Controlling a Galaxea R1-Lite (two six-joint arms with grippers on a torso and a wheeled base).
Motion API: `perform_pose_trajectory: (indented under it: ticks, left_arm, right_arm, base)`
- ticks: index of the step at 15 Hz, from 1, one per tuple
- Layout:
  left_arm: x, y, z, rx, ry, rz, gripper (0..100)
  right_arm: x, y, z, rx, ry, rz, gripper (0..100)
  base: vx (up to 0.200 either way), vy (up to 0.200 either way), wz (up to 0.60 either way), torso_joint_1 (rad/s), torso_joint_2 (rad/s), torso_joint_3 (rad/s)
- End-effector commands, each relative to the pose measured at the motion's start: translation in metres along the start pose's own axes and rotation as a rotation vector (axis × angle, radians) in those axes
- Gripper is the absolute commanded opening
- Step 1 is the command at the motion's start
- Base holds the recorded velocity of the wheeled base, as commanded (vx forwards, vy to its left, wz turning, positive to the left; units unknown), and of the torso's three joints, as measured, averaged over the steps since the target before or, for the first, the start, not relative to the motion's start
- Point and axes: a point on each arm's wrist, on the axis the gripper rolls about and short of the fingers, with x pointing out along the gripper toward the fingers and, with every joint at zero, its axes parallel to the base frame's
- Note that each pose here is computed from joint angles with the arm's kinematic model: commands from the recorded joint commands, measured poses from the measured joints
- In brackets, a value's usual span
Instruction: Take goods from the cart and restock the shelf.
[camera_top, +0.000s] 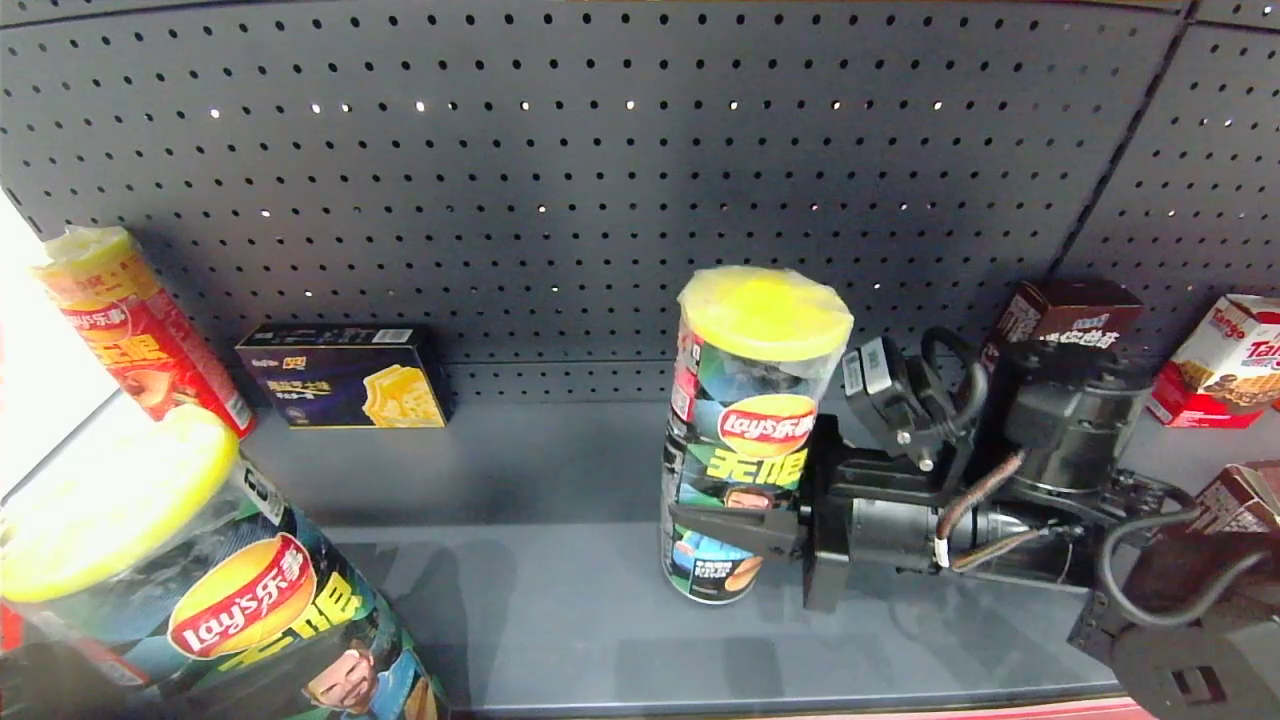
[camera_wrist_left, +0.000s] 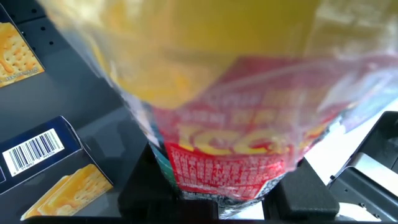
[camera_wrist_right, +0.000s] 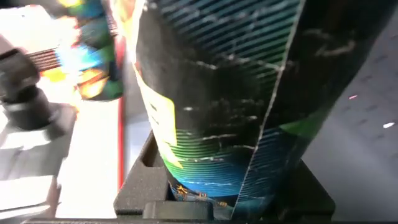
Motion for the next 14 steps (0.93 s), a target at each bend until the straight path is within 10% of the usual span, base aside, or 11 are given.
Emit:
perform_pose_trajectory:
  ticks: [1, 14]
  left_arm:
    - [0.0, 0.0, 0.0, -0.002, 0.001, 0.0, 0]
    - [0.0, 0.0, 0.0, -0.002, -0.001, 0.005, 0]
  right_arm:
    - [-0.01, 0.017, -0.01, 0.02, 0.019, 0.017, 0]
    - [-0.004, 0.016, -0.05, 0.048, 0.071, 0.031, 0]
  base:
    - [0.0, 0.0, 0.0, 0.0, 0.0, 0.0]
    - [0.0, 0.0, 0.0, 0.0, 0.0, 0.0]
